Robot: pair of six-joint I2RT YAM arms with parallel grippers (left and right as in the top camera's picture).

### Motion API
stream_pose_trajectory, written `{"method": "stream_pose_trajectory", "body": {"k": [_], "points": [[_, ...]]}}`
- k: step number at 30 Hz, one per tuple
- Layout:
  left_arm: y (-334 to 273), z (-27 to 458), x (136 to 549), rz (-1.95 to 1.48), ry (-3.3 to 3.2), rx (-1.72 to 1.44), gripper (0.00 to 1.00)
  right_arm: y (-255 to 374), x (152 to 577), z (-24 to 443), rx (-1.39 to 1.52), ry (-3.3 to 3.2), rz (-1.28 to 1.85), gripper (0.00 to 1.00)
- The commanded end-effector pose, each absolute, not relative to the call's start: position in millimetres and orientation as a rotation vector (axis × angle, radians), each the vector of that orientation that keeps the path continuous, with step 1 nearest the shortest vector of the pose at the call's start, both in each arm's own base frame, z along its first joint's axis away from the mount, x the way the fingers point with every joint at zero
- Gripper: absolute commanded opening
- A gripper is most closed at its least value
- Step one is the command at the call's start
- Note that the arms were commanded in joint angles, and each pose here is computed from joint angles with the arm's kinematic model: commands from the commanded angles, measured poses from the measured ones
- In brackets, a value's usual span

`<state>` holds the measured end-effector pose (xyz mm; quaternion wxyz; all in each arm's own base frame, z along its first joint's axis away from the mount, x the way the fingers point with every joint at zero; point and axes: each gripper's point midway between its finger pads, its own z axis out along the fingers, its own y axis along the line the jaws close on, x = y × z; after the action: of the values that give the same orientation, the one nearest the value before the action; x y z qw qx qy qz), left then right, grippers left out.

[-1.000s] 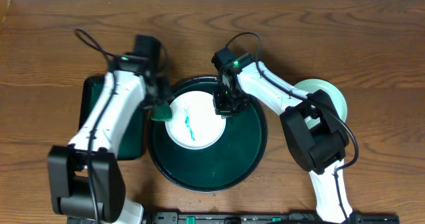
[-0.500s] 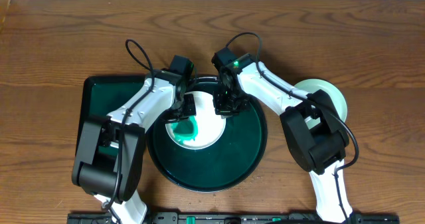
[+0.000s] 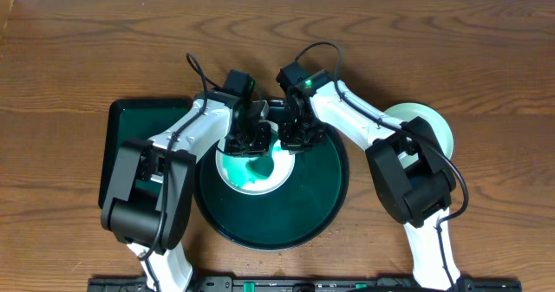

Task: Clean dirty plates on tray and stack at the side
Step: 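Scrub the last plate with the sponge in the left gripper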

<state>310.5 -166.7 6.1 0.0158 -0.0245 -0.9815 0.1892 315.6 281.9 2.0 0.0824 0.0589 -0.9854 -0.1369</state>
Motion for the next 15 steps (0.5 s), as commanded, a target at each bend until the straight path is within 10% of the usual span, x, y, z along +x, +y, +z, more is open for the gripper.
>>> {"method": "stream_pose_trajectory", "body": {"k": [1,8,15], "points": [[-100.1,-28.2,309.4,-0.074,-3.126,0.291,0.07,272.9,307.0,-22.8,0.173,-2.917,-0.331,0.01],[-38.4,-14.1,309.1,-0.632,-3.128,0.591,0.07,272.9,306.9,-22.8,0.177,-2.916,-0.331,0.01],[-134.5,-24.2,276.3,0.209,-2.975,0.041,0.07,272.7,306.7,-23.0,0.178,-2.916,-0.33,0.01]]}}
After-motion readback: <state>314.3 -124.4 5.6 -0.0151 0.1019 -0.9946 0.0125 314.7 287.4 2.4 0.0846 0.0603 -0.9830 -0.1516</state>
